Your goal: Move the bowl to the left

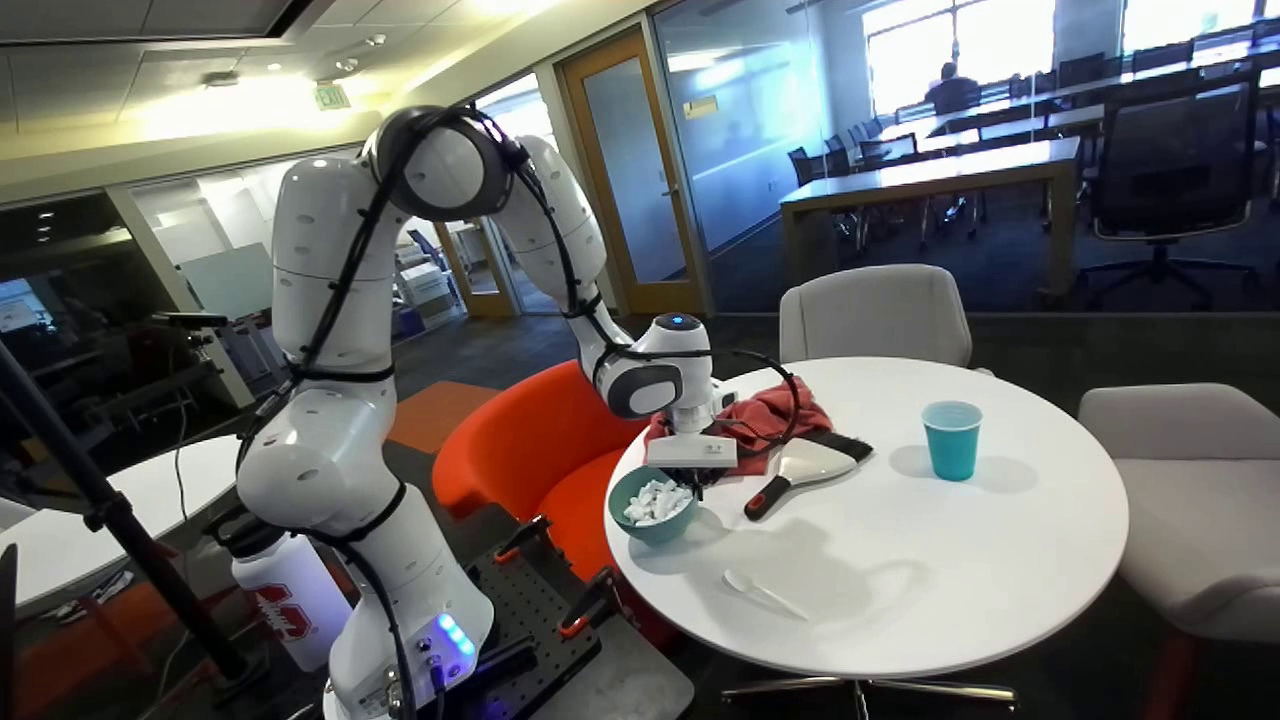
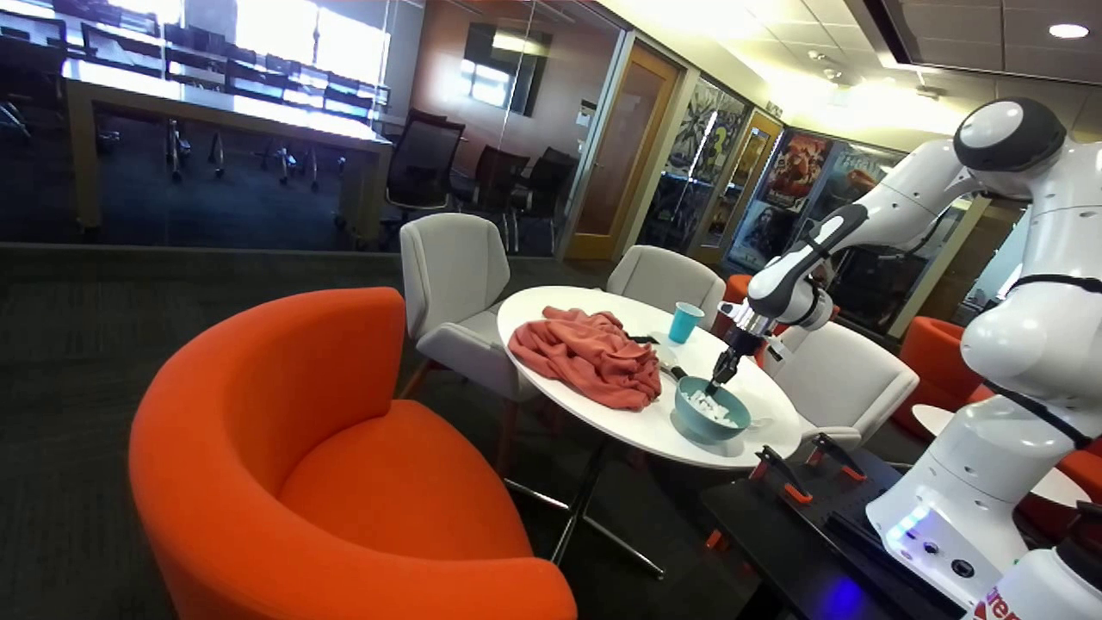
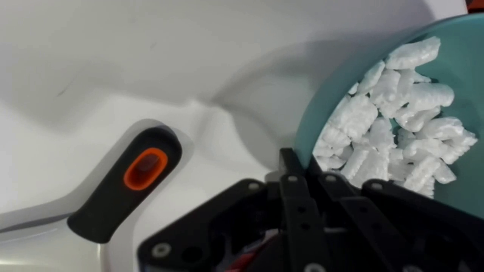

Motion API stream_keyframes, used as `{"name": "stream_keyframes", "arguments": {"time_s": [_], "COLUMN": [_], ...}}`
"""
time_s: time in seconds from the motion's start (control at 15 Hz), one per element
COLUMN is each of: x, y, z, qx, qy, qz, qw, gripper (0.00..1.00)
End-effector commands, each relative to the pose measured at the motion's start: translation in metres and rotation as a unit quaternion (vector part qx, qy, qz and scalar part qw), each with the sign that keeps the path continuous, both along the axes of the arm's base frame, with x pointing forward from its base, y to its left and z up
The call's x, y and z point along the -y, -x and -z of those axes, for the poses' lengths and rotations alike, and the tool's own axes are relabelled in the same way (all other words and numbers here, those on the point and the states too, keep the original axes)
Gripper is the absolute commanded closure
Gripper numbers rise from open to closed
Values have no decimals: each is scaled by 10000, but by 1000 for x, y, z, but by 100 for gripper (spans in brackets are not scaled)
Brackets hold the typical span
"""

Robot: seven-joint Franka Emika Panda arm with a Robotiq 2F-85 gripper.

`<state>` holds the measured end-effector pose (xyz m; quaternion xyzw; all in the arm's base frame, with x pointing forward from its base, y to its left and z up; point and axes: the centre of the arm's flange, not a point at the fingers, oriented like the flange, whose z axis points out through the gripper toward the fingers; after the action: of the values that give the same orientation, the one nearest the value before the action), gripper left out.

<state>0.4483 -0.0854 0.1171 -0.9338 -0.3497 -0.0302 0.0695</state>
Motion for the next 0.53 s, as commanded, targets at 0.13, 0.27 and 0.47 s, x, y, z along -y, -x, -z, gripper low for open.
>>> {"name": "stream_keyframes", "arguments": {"time_s": [0.13,0.27,0.47], "x": [-2,0,4], "y": [3,3,0], "z": [-9,-14,-34], "qx": [86,115,123], "qy": [13,8,-62], "qz": [41,90,275], "qw": [10000,9999,9995], "gripper": [47,32,10]}}
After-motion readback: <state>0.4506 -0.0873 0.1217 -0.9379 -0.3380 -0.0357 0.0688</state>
